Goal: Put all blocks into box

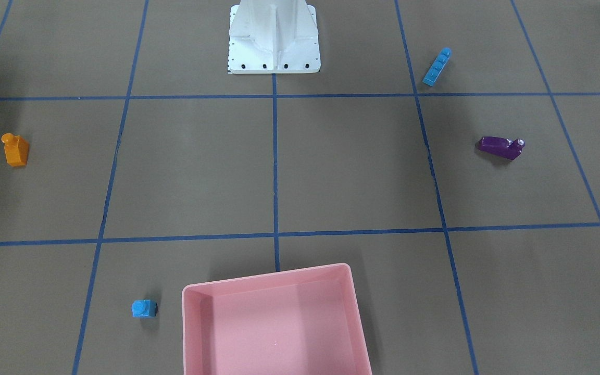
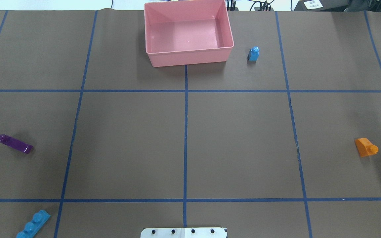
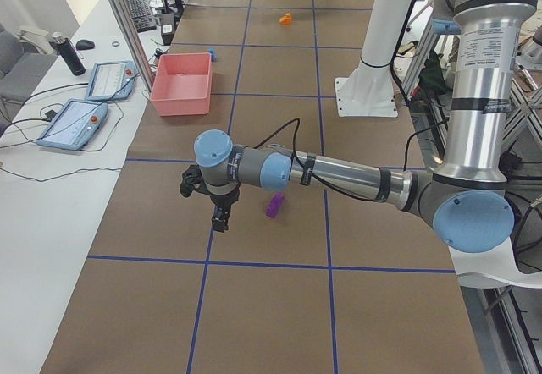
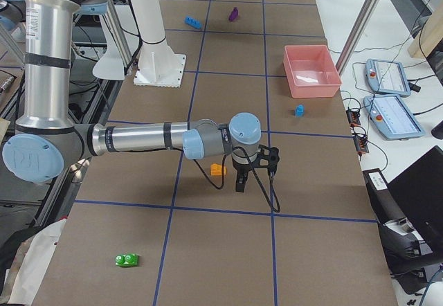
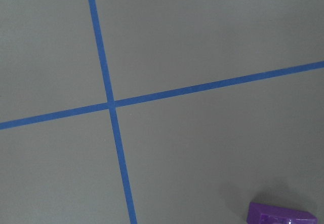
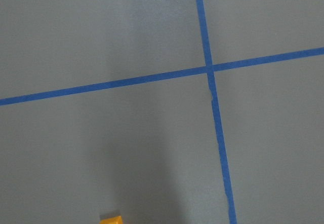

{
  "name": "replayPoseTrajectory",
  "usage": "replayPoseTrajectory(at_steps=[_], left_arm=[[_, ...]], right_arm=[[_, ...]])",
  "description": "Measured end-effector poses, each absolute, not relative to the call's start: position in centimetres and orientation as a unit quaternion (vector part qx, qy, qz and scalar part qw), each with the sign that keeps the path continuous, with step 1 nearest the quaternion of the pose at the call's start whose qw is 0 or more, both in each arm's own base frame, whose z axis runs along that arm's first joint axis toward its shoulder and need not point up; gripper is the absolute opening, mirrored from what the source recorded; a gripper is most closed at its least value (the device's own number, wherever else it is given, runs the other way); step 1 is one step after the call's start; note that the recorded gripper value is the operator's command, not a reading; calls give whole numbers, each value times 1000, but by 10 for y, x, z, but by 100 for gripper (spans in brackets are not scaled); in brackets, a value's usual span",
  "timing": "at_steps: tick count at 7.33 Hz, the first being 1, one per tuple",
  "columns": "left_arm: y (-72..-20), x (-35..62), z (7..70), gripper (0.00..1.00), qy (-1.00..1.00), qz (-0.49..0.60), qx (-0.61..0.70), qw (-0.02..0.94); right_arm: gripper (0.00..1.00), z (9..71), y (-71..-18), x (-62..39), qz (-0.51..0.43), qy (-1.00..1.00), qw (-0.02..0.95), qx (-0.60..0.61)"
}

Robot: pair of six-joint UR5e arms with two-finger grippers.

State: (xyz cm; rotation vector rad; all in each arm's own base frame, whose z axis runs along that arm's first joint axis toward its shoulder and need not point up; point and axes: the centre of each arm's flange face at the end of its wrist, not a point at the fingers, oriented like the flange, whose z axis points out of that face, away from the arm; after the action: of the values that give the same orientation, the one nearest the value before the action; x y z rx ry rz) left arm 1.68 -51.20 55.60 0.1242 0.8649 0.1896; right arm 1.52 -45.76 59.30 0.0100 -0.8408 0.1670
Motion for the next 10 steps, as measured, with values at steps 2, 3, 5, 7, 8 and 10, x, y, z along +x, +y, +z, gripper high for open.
replayPoseTrajectory(at_steps=[2,3,5,7,8,10], left_arm=[[-502,77,517,100,440,125,58,888],[-493,111,498,100,436,141,55,887],[-470,168,503,100,395,156,29,905],[-451,189,529,100,368,41,-50,928],[-443,193,538,99,360,-24,-85,929],[-426,201,549,99,356,-125,-133,917]], right_arm=[[100,589,-459,-2,55,-412,909,18],[100,587,-459,-14,38,-414,909,24],[100,585,-459,-28,20,-417,908,28],[100,586,-458,-31,17,-418,908,27],[100,586,-458,-32,16,-418,908,27],[100,586,-459,-34,14,-418,908,26]])
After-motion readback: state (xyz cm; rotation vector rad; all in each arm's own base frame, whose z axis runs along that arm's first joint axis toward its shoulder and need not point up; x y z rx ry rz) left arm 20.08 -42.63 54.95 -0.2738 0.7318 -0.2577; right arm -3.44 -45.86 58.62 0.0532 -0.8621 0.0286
